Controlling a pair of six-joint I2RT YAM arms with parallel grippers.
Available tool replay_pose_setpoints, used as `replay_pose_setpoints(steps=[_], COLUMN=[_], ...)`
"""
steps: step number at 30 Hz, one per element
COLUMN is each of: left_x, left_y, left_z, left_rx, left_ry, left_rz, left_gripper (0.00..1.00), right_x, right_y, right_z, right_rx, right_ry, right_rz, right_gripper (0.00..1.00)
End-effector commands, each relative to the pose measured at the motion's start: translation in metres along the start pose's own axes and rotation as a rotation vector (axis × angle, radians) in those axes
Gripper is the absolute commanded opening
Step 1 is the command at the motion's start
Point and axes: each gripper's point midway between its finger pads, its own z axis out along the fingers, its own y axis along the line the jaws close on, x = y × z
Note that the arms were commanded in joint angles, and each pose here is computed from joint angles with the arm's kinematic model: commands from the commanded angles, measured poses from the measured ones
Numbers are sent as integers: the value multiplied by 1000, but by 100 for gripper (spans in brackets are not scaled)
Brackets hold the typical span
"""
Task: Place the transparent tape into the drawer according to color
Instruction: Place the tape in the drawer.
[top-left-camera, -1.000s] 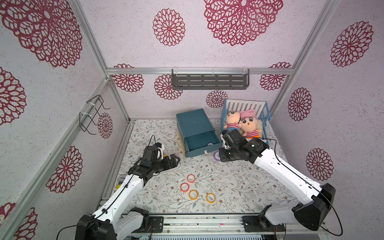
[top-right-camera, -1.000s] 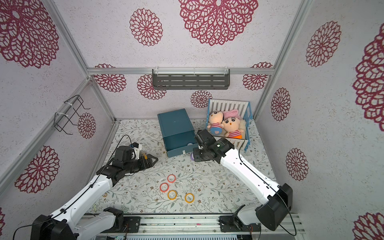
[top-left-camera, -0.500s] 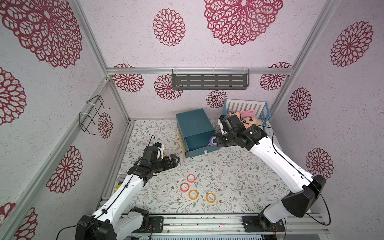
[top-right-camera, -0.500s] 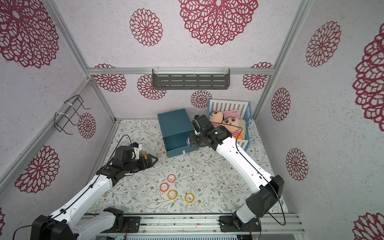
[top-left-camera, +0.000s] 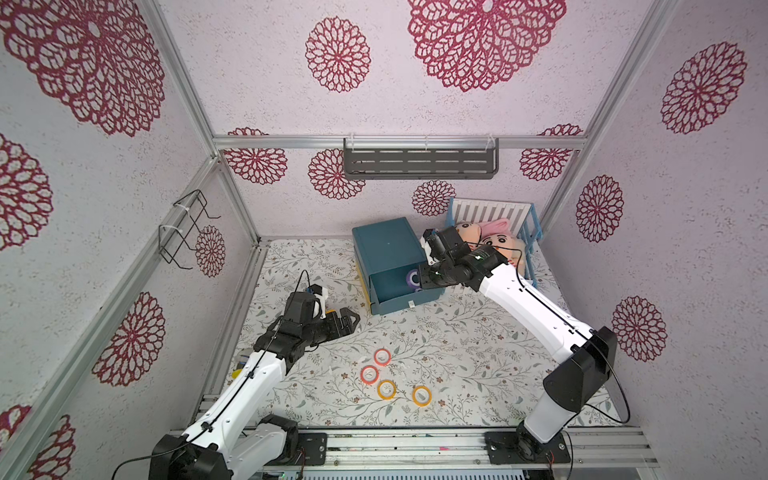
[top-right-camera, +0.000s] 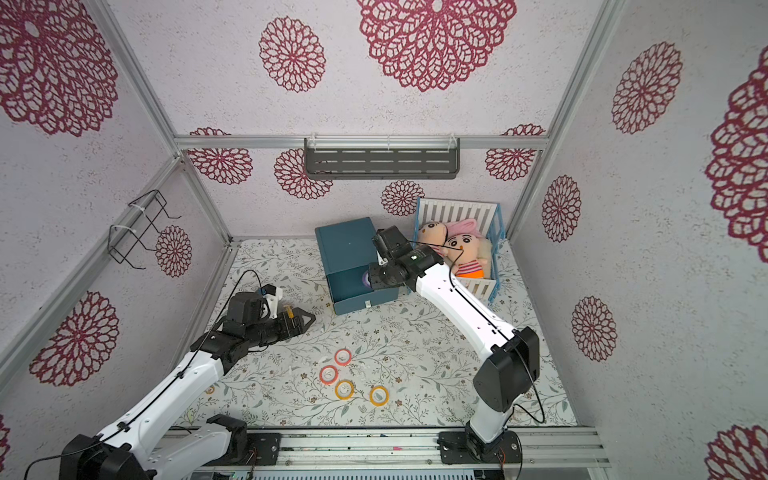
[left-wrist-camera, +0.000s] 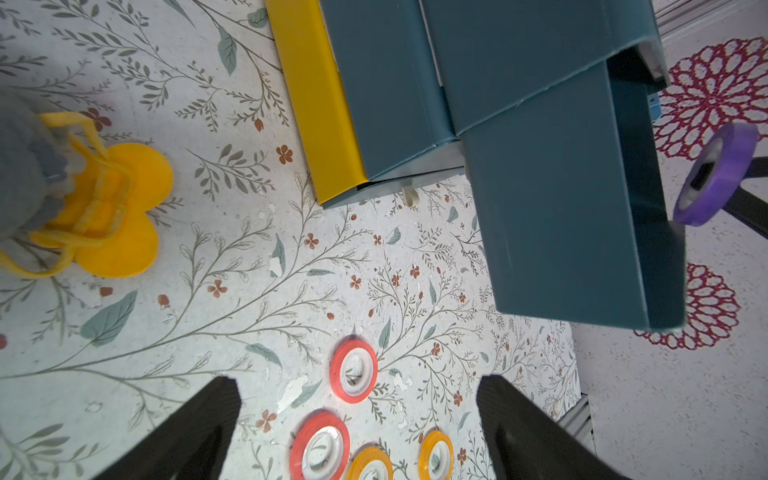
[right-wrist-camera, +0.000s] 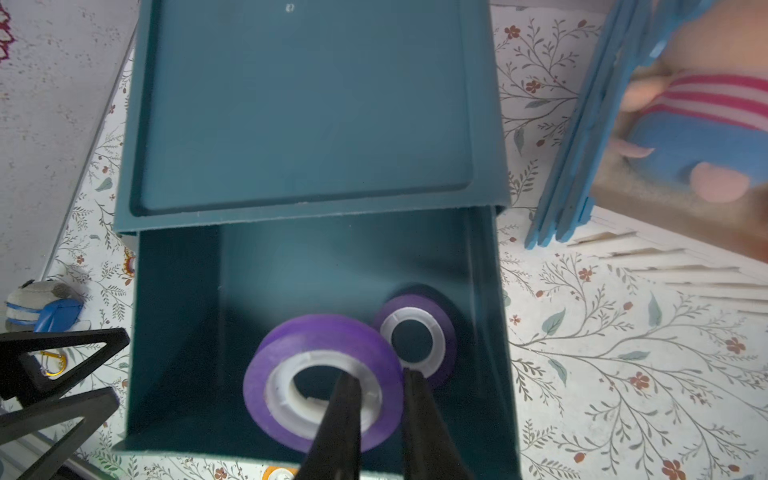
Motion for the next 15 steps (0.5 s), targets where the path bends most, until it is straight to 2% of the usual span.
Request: replay_pose_setpoints(steps=[1, 3, 5, 6, 15], left_x=[-4, -5, -8, -9, -39], left_y=[-1, -1, -3, -4, -21], left_z=[-4, -4, -4, -4, -6], left_rx=[-2, -2, -1, 0, 7], left_ry=[-23, -25, -30, -32, -77], left_rz=[7, 8, 9, 10, 19], left_gripper=[97, 97, 97, 97, 97], right_x=[-19, -21, -23, -24, -34], right_y=[10, 11, 12, 12, 24], right_z=[-10, -11, -14, -15, -46], right_rx=[-42, -49, -52, -55, -123], right_ry=[-61, -68, -79, -86, -189], right_rz=[-24, -28, -30, -31, -46], right_gripper=[23, 47, 63, 68, 83])
